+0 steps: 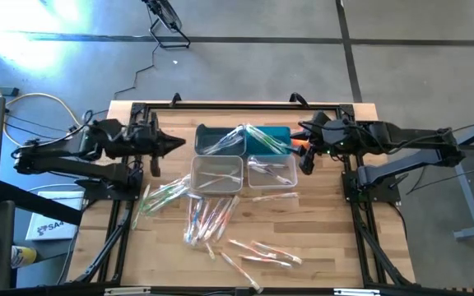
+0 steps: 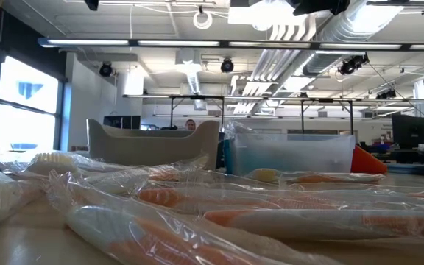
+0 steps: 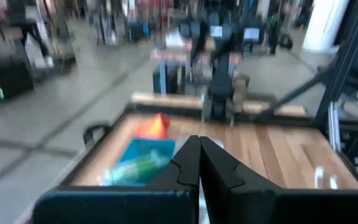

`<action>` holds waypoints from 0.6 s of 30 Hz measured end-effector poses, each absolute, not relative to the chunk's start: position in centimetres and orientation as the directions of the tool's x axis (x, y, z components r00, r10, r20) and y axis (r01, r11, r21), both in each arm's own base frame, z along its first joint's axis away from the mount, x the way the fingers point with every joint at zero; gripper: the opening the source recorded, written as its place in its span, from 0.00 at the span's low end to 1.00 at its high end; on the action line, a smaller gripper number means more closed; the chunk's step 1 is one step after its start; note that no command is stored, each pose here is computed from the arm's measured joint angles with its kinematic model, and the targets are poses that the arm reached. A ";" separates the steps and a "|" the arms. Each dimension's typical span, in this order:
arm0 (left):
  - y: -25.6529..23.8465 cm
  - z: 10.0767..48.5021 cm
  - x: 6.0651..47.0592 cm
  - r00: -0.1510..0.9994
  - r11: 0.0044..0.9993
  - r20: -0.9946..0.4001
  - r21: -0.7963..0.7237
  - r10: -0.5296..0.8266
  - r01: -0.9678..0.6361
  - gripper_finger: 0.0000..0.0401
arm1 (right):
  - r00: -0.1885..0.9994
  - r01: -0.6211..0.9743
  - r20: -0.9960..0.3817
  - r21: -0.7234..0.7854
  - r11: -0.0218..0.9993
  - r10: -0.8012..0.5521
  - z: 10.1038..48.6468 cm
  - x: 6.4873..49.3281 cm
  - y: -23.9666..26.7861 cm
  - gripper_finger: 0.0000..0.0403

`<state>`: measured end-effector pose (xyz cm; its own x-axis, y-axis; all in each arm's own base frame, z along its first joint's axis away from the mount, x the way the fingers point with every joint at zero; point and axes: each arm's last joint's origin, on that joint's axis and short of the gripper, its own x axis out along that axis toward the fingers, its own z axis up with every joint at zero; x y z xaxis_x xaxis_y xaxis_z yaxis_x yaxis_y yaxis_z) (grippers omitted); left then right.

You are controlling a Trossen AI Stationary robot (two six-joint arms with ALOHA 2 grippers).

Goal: Pick & Place Toothbrushes
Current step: Put the orange toothbrush into the gray bin

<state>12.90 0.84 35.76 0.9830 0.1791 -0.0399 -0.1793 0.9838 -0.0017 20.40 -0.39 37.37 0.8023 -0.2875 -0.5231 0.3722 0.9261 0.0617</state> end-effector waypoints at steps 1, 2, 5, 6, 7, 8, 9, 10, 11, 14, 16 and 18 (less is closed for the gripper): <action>0.8 36.0 12.4 0.984 0.984 -0.016 -0.001 0.179 -0.179 0.00 | 0.804 0.370 -0.523 0.070 0.926 -0.282 37.4 20.4 -0.3 0.43; 0.8 36.1 11.9 0.984 0.984 -0.005 -0.002 0.179 -0.179 0.00 | 0.806 0.371 -0.524 0.081 0.925 -0.277 37.4 20.4 -0.1 0.43; 0.8 36.4 10.8 0.984 0.984 0.025 -0.008 0.179 -0.179 0.00 | 0.799 0.367 -0.542 0.098 0.925 -0.260 37.0 20.9 0.4 0.42; 0.8 36.4 10.5 0.984 0.984 0.022 -0.010 0.178 -0.178 0.00 | 0.794 0.363 -0.553 0.097 0.927 -0.253 36.8 21.0 0.6 0.41; 0.7 36.3 10.2 0.984 0.984 0.015 -0.017 0.176 -0.176 0.00 | 0.787 0.356 -0.566 0.093 0.930 -0.245 36.5 21.3 0.9 0.39; 0.7 36.3 10.0 0.984 0.984 0.013 -0.029 0.175 -0.175 0.00 | 0.784 0.346 -0.575 0.089 0.934 -0.236 36.3 21.6 1.2 0.37; 0.7 36.2 9.9 0.985 0.984 0.005 -0.038 0.175 -0.175 0.00 | 0.778 0.337 -0.586 0.083 0.938 -0.228 36.0 22.0 1.5 0.34; 0.7 36.0 9.9 0.985 0.983 -0.010 -0.050 0.175 -0.175 0.00 | 0.769 0.327 -0.600 0.074 0.942 -0.219 35.7 22.3 1.8 0.31; 0.7 35.9 9.9 0.984 0.983 -0.022 -0.055 0.175 -0.176 0.00 | 0.758 0.317 -0.617 0.066 0.946 -0.211 35.2 22.7 2.1 0.27; 0.7 35.7 9.9 0.983 0.983 -0.049 -0.053 0.174 -0.177 0.00 | 0.727 0.301 -0.660 0.057 0.952 -0.191 33.9 24.1 3.2 0.15; 0.7 35.6 10.0 0.983 0.983 -0.057 -0.053 0.173 -0.176 0.00 | 0.710 0.303 -0.682 0.070 0.951 -0.176 33.2 24.7 4.0 0.06; 0.7 35.5 10.0 0.983 0.983 -0.068 -0.050 0.173 -0.176 0.00 | 0.695 0.314 -0.701 0.094 0.945 -0.161 32.5 25.2 4.7 0.03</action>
<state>9.99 0.73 35.49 0.9826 0.1726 -0.0681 -0.1762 0.9831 -0.0502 25.22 4.75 32.54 0.6951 -0.1612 -0.7006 0.3140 0.9448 0.0941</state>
